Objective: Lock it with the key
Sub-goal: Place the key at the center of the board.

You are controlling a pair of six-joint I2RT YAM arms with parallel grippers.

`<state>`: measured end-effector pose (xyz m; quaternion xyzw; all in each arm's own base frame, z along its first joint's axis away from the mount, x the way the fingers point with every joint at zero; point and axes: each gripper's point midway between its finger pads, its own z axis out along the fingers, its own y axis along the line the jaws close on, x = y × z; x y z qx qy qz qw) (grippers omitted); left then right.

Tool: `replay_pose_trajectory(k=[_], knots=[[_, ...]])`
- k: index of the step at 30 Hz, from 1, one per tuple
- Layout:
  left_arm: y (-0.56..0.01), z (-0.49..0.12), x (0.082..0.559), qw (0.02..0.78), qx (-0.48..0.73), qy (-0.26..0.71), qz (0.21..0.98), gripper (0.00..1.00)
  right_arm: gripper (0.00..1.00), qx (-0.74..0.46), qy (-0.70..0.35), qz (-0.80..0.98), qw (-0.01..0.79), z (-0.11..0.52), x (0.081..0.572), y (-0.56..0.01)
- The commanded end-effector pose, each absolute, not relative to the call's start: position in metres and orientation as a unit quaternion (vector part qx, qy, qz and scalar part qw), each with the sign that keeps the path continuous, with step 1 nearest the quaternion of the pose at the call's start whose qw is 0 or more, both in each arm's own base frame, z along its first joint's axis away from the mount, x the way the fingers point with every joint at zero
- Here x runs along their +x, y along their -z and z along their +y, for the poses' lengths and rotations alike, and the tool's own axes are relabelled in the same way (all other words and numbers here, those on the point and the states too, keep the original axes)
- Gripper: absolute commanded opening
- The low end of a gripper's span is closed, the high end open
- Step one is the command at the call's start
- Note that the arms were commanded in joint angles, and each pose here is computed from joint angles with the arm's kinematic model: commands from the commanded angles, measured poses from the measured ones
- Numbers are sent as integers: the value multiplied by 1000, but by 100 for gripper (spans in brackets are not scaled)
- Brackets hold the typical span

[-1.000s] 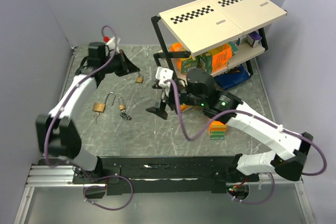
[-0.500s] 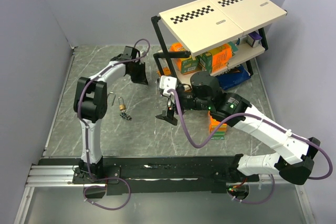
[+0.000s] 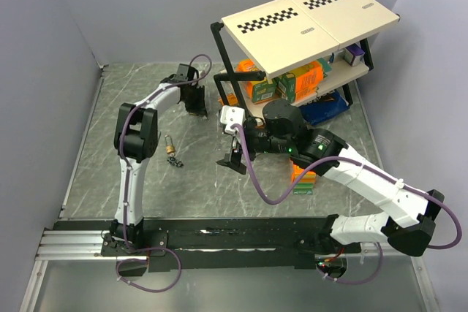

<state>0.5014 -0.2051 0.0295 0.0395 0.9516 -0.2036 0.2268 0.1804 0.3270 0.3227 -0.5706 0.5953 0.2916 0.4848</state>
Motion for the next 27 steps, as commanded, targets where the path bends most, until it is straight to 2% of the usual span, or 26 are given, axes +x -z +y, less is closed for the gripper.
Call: replay_pose_trajectory(k=[1, 10, 13, 17, 18, 24, 27], knots=[[-40, -207, 530, 273, 52, 187, 942, 1, 100, -570, -288, 597, 486, 326, 182, -322], [-31, -206, 545, 278, 62, 174, 943, 5, 100, -569, -285, 598, 487, 326, 185, -322], [-29, -204, 540, 274, 63, 171, 944, 16, 100, -569, -284, 598, 487, 327, 186, -322], [-34, -203, 538, 277, 61, 173, 943, 42, 100, -569, -286, 597, 488, 328, 186, -323], [-36, -203, 538, 279, 61, 174, 942, 45, 100, -569, -287, 595, 489, 329, 186, -324], [-86, -205, 542, 317, 72, 192, 926, 54, 100, -565, -292, 597, 489, 330, 186, -323], [-140, -200, 542, 357, 73, 204, 909, 57, 100, -563, -297, 594, 491, 331, 184, -324]])
